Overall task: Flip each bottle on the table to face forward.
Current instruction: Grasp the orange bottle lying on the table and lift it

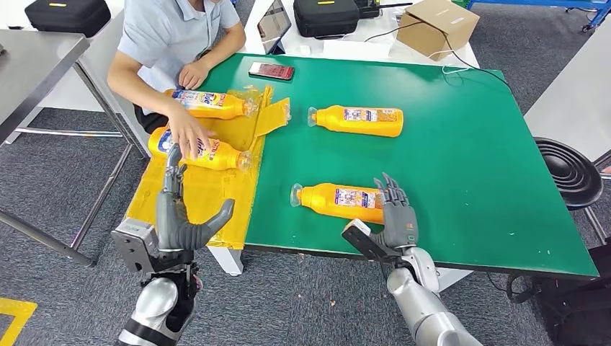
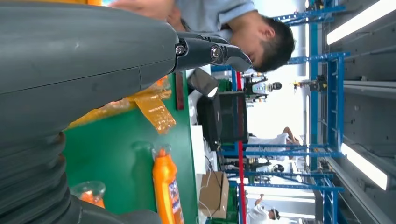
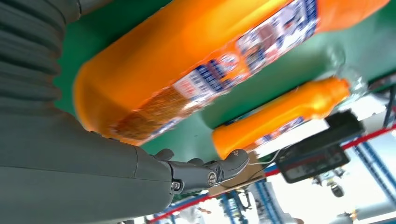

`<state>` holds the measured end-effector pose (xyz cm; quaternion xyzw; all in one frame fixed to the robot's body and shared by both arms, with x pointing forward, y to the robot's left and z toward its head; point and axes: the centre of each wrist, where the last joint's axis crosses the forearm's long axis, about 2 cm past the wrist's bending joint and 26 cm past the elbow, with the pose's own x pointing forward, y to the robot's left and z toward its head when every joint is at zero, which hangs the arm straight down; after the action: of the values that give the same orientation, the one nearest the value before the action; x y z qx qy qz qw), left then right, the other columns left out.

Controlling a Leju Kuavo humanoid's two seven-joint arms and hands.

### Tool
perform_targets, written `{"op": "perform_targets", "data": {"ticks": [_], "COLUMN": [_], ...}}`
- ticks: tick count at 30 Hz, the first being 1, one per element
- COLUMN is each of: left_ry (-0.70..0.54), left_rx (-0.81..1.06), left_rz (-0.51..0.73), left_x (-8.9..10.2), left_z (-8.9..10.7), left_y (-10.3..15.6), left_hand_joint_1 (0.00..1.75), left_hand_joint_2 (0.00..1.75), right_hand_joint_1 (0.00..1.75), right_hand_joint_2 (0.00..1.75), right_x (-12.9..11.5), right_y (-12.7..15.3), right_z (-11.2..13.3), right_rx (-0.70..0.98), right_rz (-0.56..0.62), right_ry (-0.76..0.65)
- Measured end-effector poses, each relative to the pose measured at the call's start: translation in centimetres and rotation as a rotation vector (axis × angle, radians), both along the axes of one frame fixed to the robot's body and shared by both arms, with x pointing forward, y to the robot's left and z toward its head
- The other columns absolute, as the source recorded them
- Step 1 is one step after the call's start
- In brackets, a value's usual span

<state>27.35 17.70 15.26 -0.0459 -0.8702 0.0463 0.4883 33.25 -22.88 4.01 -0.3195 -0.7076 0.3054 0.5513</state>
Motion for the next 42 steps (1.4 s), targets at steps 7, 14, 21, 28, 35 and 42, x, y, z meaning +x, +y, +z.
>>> {"op": "perform_targets", "data": {"ticks": [7, 14, 21, 28, 35, 42], "left_ry": [0.022, 0.038, 0.07, 0.077, 0.089, 0.095], "left_rx": [0.02, 0.105, 0.136, 0.151, 0.139, 0.14], "left_rz": [-0.028, -0.086, -0.116, -0.145, -0.169, -0.176], "left_x": [0.6, 0.6, 0.8, 1.2, 1.6, 2.0], "left_z": [0.1, -0.3, -0.8, -0.8, -0.8, -0.8], "left_y": [-0.6, -0.9, -1.0, -1.0, -1.1, -1.0], "left_hand_joint_1": [0.0, 0.0, 0.0, 0.0, 0.0, 0.0], "left_hand_joint_2": [1.75, 1.75, 1.75, 1.75, 1.75, 1.75], "right_hand_joint_1": [0.0, 0.0, 0.81, 1.75, 1.75, 1.75], "right_hand_joint_2": [1.75, 1.75, 1.75, 1.75, 1.75, 1.75], "right_x": [1.9, 3.0, 4.2, 4.3, 4.6, 4.6], "right_y": [0.6, 0.2, -0.4, -0.7, -1.2, -1.6], "right_z": [1.3, 2.0, 3.0, 2.8, 3.0, 2.8], "right_rx": [-0.168, -0.313, -0.385, -0.346, -0.305, -0.245], "right_rz": [-0.096, -0.136, -0.131, -0.048, 0.036, 0.142], "right_ry": [0.176, 0.258, 0.343, 0.381, 0.412, 0.479]}}
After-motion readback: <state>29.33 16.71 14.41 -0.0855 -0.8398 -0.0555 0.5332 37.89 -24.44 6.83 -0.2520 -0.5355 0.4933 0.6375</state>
